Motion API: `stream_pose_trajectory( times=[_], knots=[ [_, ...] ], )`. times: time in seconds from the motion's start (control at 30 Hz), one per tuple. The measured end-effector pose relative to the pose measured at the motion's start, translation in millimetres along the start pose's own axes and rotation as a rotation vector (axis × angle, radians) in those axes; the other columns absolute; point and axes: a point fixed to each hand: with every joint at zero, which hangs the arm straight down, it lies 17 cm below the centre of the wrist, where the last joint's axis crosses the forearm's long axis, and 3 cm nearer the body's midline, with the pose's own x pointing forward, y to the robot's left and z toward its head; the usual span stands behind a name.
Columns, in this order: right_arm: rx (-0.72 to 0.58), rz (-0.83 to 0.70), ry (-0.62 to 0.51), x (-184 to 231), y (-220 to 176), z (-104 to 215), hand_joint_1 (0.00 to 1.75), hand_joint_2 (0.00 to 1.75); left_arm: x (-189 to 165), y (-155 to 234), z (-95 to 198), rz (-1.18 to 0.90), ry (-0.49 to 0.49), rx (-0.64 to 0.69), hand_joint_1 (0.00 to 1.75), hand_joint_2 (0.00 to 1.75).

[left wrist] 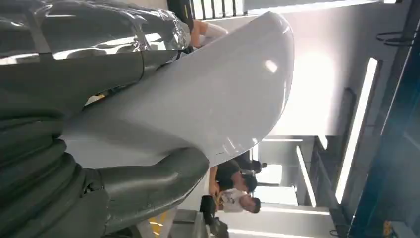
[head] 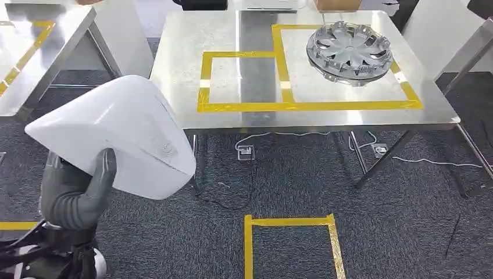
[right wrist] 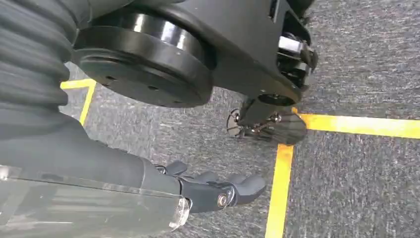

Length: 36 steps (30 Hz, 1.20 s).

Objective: Take the parts from the cabinet and place them on the table.

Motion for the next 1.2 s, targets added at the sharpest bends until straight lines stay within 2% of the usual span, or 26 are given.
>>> stream_pose_trajectory(
  times=[0.77,1.2],
  knots=[
    [-0.005,0.0,0.008,-3.4,-4.5,-0.3,0.0,1.75,-2.7,-0.1,1.6,-0.005,0.008,-0.001,1.75,1.75],
    [-0.024,-0.012,-0.006,4.3,-10.4,-1.6,0.0,1.75,-4.0,-4.2,-8.6,0.011,0.005,-0.031,1.75,1.75]
  ],
)
